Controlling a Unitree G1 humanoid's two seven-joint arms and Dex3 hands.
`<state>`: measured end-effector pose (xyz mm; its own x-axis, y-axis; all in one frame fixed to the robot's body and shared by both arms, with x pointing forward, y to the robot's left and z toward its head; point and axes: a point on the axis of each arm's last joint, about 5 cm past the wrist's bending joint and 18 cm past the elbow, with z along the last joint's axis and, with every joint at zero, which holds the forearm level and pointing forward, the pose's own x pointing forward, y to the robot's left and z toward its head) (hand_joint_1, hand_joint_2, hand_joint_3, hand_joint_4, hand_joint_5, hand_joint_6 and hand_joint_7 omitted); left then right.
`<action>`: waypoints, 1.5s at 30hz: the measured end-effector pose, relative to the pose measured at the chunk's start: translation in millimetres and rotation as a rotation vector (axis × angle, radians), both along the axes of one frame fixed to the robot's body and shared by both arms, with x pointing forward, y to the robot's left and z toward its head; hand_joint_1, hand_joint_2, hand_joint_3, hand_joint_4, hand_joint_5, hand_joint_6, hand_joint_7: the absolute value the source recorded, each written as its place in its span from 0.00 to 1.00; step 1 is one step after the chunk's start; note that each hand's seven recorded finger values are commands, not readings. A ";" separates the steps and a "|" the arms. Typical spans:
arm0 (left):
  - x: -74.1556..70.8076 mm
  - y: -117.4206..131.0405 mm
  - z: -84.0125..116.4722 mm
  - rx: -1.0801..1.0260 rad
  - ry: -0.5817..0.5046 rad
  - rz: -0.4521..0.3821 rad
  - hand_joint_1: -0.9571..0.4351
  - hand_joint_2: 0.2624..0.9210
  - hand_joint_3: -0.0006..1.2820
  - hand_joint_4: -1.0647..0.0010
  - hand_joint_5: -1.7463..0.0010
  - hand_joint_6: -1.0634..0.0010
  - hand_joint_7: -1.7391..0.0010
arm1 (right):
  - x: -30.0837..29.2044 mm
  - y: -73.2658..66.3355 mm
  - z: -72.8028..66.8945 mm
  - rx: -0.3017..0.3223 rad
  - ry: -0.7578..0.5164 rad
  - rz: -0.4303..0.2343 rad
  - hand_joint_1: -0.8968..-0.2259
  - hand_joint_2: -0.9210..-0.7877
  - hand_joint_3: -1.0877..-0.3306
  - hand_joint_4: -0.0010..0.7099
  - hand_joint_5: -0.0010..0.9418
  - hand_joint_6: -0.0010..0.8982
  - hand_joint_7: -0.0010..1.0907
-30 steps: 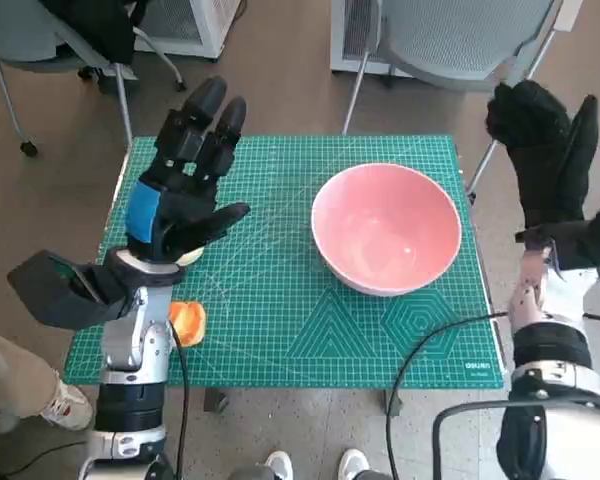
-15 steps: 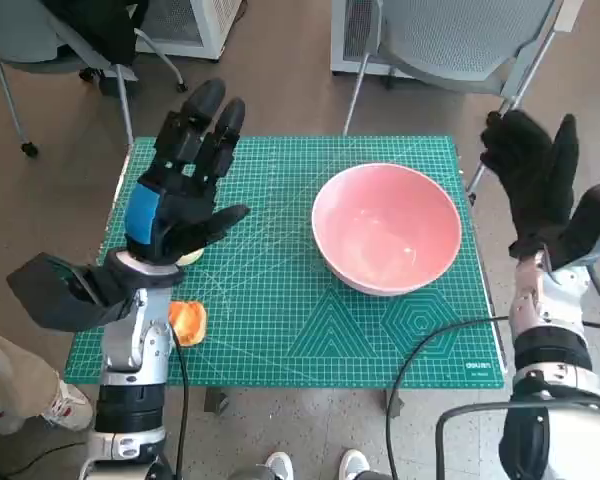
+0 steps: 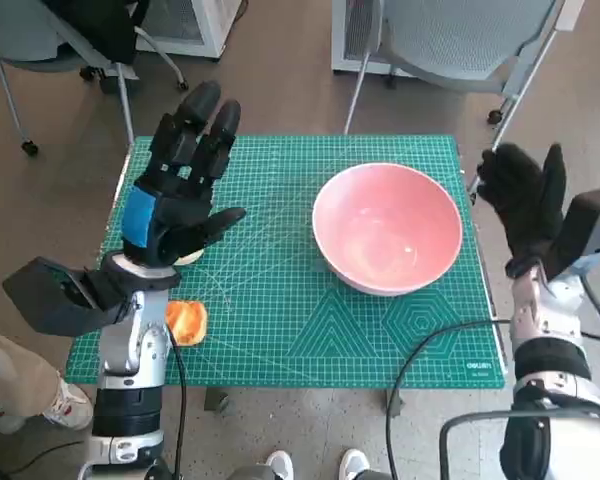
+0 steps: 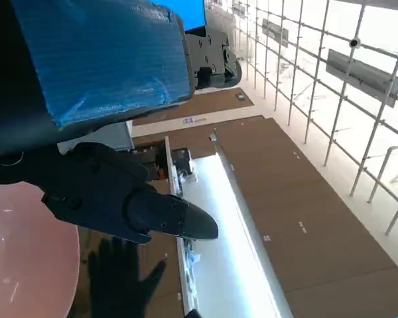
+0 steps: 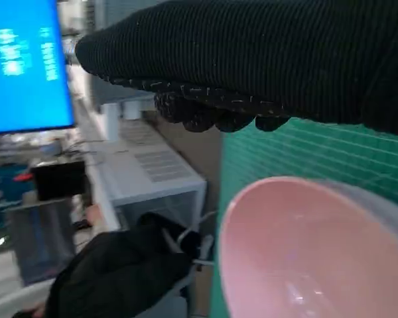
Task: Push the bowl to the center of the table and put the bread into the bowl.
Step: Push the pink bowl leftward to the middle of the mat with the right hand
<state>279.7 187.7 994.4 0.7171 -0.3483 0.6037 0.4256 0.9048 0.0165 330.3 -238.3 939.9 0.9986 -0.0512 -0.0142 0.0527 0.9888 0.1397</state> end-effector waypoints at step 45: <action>-1.2 2.1 -1.2 0.006 0.015 0.008 0.31 1.00 0.05 0.96 1.00 1.00 0.77 | -4.1 29.6 -24.0 0.003 0.089 0.063 0.41 0.00 0.34 0.09 0.02 0.14 0.05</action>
